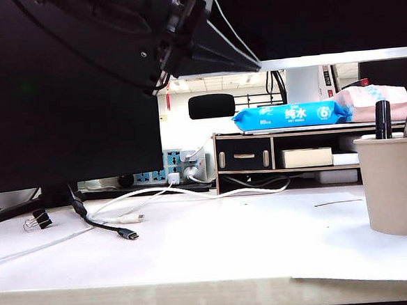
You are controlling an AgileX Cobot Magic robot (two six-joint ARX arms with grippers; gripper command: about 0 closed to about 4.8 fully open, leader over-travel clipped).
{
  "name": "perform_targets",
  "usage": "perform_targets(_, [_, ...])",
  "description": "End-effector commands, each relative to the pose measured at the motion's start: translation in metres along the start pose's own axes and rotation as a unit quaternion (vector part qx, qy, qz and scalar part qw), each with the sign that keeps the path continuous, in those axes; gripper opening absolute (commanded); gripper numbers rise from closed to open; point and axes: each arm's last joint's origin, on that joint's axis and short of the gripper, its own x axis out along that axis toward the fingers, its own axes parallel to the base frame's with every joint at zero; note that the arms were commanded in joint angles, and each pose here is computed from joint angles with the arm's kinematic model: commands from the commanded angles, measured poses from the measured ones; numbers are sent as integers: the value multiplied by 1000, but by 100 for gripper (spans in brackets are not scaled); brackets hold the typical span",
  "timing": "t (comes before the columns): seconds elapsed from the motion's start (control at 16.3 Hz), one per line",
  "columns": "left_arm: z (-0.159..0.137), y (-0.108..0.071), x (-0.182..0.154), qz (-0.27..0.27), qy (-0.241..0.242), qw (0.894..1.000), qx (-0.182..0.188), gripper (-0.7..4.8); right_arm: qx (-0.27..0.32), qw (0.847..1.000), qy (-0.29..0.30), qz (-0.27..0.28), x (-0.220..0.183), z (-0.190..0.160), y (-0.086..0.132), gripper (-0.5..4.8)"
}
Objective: Pick up the marker from the paper cup and put it on the table.
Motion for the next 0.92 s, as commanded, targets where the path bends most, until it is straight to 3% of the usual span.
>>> perform_targets(0.06, [3, -2, -1, 1, -11, 1000, 18, -5, -39, 999, -17, 8, 5, 20, 9, -3])
perform_targets(0.37, [4, -2, -1, 1, -11, 1000, 20, -5, -103, 993, 41, -42, 32, 64, 24, -3])
perform_targets(0.55, [4, -2, -1, 1, -11, 1000, 22, -5, -174, 971, 118, -111, 57, 91, 41, -1])
perform_targets(0.68, [4, -2, -1, 1, -11, 1000, 26, -5, -199, 962, 143, -121, 65, 103, 54, 3])
perform_targets(0.8, [4, -1, -1, 8, -14, 999, 29, -5, -207, 958, 150, -128, 69, 112, 65, 93])
perform_targets(0.92, [4, -1, -1, 14, -16, 999, 30, -5, -211, 959, 145, -124, 70, 115, 68, 108])
